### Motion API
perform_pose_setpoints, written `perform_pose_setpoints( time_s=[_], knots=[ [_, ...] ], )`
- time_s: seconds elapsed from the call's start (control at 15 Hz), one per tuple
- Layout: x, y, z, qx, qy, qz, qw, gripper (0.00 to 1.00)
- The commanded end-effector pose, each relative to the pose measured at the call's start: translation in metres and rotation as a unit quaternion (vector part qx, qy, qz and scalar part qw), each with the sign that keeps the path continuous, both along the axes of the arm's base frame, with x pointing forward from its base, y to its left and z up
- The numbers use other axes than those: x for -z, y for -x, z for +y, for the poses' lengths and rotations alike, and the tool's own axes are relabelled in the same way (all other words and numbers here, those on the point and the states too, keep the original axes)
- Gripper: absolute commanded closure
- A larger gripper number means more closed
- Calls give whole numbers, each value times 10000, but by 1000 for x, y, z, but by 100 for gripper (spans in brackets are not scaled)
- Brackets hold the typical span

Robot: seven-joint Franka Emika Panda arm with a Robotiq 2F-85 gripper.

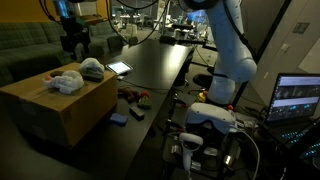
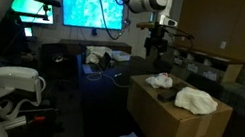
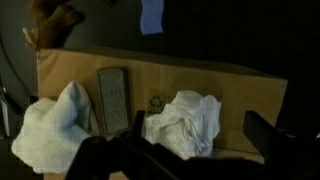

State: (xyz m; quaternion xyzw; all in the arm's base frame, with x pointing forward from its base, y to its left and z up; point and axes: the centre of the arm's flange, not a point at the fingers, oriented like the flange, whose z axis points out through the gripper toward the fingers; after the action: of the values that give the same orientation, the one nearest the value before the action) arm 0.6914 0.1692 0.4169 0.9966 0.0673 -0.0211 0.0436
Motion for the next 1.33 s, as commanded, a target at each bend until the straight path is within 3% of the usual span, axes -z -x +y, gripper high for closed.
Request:
perform_pose_setpoints(
  time_s=[0.0,0.47,0.67,0.93,1.27],
  knots=[
    [-15,84,-15,447,-167,353,9982,0],
    [-27,170,-47,762,-291,751,9938,0],
    [-24,211,-69,836,-252,607,9943,0],
    [-17,258,-96,1059,-109,-185,9941,0],
    [-7,309,-127,692,-12,-1227,9900,0]
  ],
)
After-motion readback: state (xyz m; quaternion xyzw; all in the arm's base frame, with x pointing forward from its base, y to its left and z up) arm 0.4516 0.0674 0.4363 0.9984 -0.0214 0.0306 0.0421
